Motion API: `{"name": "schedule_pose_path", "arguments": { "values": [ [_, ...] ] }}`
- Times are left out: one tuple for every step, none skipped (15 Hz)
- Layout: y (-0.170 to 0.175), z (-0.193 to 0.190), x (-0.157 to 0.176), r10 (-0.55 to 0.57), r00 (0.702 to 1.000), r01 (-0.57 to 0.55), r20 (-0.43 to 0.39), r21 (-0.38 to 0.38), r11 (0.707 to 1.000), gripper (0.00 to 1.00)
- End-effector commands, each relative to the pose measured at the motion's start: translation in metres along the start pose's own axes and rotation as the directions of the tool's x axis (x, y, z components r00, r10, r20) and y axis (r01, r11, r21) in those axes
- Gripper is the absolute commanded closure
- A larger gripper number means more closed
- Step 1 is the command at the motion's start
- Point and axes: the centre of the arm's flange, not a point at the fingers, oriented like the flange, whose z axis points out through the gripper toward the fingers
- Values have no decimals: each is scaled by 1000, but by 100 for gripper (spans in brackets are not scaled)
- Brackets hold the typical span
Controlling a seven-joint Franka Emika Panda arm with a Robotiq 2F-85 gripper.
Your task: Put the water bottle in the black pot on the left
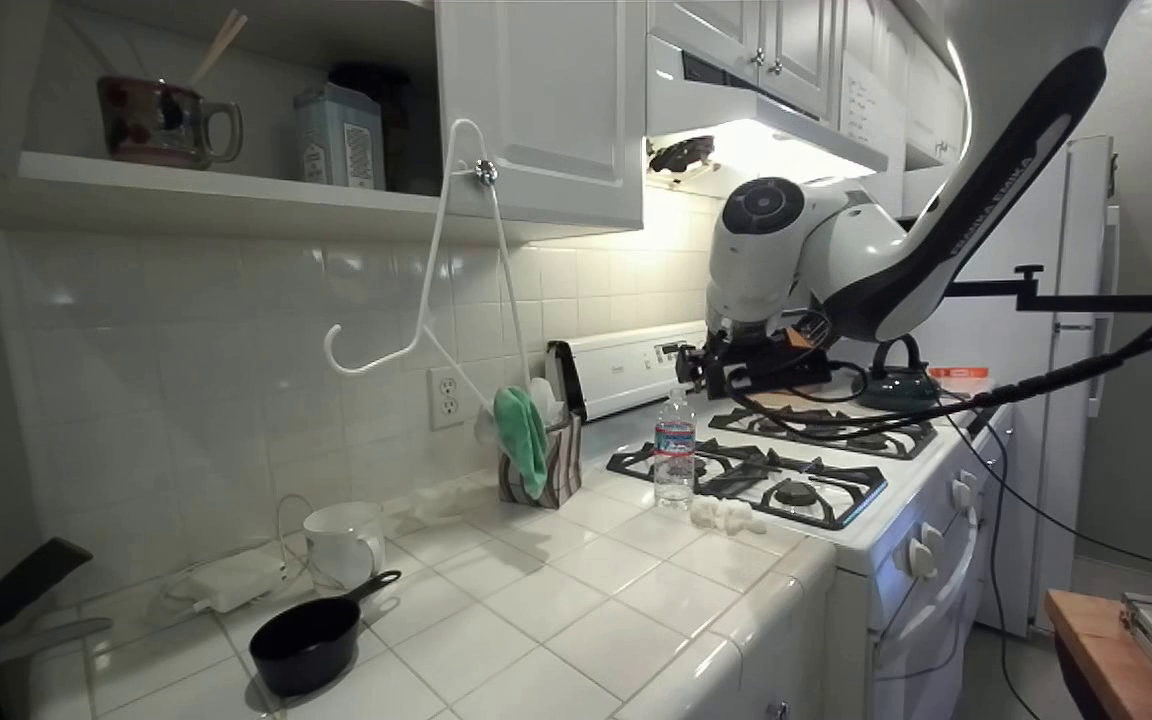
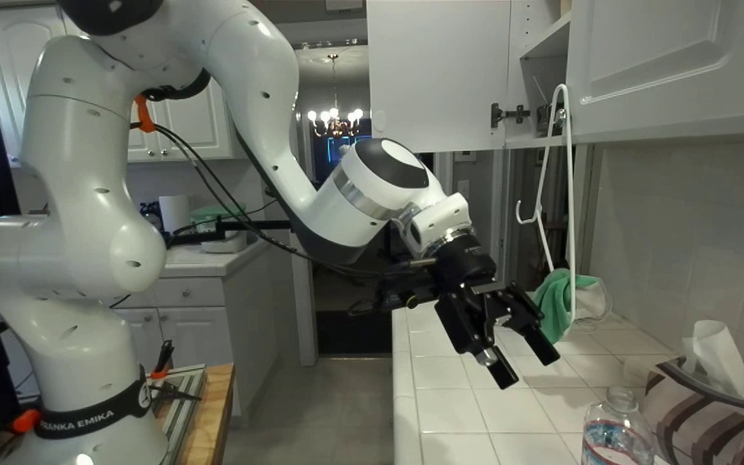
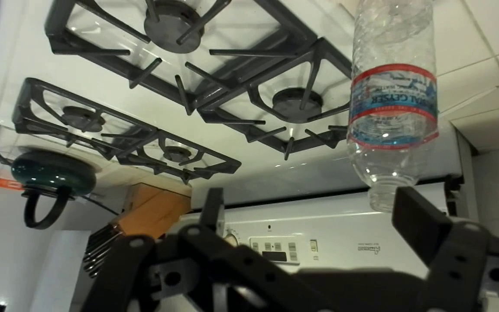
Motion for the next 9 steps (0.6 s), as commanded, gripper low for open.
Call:
{"name": "schedule_pose_path", "arguments": {
  "values": [
    [-37,29,0,90,995,-94,-46,-89,992,0],
    [-39,31,2,123,991,-128,-51,-107,986,0],
    [-43,33,3,155,986,-161,-56,-122,979,0],
    [-45,37,4,178,982,-185,-60,-136,973,0],
    [-46,38,7,205,977,-211,-57,-144,967,0],
    [-49,39,9,227,972,-234,-58,-154,960,0],
    [-52,39,11,241,969,-248,-61,-162,955,0],
    [-54,39,13,251,966,-259,-63,-169,951,0],
    [-60,39,14,256,965,-263,-65,-173,949,0]
  ]
}}
